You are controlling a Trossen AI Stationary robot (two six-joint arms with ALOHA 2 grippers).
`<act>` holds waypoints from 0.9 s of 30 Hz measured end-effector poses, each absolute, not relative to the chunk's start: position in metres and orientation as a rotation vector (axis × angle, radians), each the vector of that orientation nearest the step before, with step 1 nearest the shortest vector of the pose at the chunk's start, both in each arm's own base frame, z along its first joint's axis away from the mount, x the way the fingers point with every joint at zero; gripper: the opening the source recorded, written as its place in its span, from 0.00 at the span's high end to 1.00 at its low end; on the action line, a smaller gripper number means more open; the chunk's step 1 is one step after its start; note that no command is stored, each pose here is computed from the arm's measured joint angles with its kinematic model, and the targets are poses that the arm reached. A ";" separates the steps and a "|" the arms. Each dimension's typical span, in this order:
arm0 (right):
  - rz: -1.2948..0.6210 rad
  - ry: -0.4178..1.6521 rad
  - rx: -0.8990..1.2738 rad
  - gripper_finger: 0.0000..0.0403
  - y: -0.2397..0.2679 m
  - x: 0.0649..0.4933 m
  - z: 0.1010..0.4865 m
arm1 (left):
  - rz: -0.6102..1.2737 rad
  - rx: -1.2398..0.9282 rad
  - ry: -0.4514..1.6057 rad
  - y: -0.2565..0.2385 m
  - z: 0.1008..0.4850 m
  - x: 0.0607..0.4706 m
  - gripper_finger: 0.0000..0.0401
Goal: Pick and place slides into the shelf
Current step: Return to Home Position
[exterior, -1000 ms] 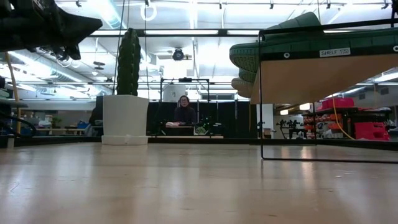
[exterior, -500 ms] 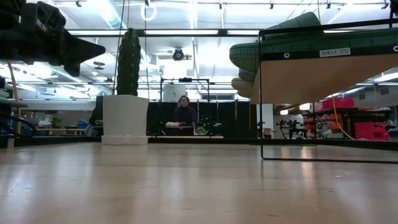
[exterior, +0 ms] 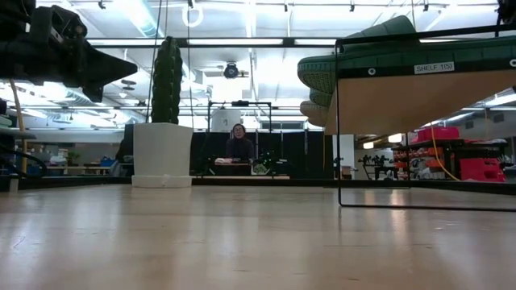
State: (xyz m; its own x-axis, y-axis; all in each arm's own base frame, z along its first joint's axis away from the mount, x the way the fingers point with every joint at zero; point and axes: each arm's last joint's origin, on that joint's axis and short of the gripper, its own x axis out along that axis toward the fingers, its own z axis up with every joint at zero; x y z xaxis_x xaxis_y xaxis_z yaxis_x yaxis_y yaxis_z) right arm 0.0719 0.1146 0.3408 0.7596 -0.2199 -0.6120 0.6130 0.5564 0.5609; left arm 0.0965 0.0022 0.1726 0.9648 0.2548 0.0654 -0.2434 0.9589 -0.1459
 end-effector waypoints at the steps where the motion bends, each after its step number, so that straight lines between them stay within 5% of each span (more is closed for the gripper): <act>1: -0.504 0.517 0.844 1.00 0.114 0.070 0.341 | 0.253 -0.124 -0.082 0.002 0.173 0.097 0.96; 13: -0.296 0.244 0.743 1.00 0.096 0.051 0.329 | 0.263 -0.066 -0.093 0.002 0.174 0.096 0.92; 27: -0.093 -0.037 0.743 1.00 0.084 0.037 0.247 | 0.260 -0.068 -0.102 0.002 0.175 0.096 0.96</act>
State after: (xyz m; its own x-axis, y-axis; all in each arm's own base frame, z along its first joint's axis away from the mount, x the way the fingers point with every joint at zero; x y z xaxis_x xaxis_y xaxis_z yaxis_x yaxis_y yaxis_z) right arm 0.0374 0.0841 0.2470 0.9952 -0.0981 0.0008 0.0717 0.7328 0.6766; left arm 0.0963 0.0024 0.1750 0.9612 0.2599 0.0922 -0.2530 0.9641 -0.0807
